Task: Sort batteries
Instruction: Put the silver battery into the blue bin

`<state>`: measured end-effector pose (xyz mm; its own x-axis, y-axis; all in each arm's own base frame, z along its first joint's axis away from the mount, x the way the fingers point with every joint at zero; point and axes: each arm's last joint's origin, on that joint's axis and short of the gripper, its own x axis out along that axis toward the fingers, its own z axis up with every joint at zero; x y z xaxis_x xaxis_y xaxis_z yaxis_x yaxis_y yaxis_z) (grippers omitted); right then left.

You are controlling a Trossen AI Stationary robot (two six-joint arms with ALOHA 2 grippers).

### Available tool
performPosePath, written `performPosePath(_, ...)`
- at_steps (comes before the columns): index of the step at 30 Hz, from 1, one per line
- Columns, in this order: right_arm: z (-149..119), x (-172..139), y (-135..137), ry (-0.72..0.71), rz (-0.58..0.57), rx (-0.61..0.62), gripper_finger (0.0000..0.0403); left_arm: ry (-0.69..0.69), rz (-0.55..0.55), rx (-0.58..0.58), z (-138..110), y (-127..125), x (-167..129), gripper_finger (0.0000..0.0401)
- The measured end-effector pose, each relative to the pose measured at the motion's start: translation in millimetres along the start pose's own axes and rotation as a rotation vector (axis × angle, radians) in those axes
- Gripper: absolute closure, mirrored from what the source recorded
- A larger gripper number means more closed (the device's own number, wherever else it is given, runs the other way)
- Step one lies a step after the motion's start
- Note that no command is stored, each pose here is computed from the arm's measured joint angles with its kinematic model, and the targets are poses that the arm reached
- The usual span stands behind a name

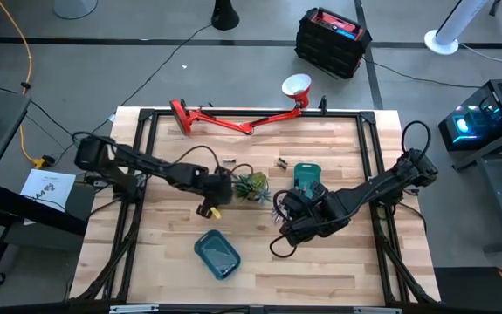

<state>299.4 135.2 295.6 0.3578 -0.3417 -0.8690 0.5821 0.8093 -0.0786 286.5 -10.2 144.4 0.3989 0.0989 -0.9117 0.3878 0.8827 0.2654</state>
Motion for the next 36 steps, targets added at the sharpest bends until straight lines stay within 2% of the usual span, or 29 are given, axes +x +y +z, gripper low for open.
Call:
performPosePath(3,0.3,0.0,-0.1,-0.008,-0.005,0.024,0.0403,0.028,0.059,0.077,2.1,6.3,10.6,0.0172)
performPosePath(5,0.5,0.1,-0.2,-0.010,-0.005,0.042,0.0403,0.029,0.075,0.088,5.5,13.9,16.3,0.0172)
performPosePath(9,0.7,0.1,0.0,-0.012,-0.003,0.076,0.0403,0.029,-0.055,0.053,7.3,26.4,27.4,0.0193)
performPosePath(12,0.8,0.1,0.1,-0.013,-0.002,0.088,0.0403,0.098,-0.131,0.045,5.1,26.8,35.3,0.0250)
performPosePath(16,1.1,0.1,0.3,-0.019,-0.002,0.109,0.0403,0.160,-0.212,-0.047,5.3,26.1,33.8,0.0366)
performPosePath(18,1.2,0.1,0.2,-0.024,-0.004,0.109,0.0403,0.187,-0.229,-0.137,6.5,27.3,24.7,0.0374)
performPosePath(21,1.5,0.1,0.0,-0.035,-0.011,0.108,0.0403,0.213,-0.200,-0.222,6.9,29.1,1.2,0.0371)
performPosePath(25,1.5,0.1,-0.2,-0.037,-0.014,0.103,0.0403,0.059,-0.103,-0.347,15.7,39.1,-52.4,0.0372)
performPosePath(27,1.0,0.1,-1.0,-0.033,-0.022,0.095,0.0403,0.034,-0.102,-0.408,13.1,32.3,-74.2,0.0372)
performPosePath(31,1.0,0.2,-0.9,-0.033,-0.022,0.074,0.0403,-0.121,-0.139,-0.451,23.4,6.9,-116.5,0.0372)
performPosePath(34,0.8,0.2,-1.1,-0.031,-0.024,0.057,0.0403,-0.174,-0.200,-0.434,37.4,-24.8,-125.5,0.0372)
performPosePath(36,0.7,0.2,-1.4,-0.029,-0.027,0.036,0.0403,-0.157,-0.257,-0.380,45.3,-53.7,-124.2,0.0372)
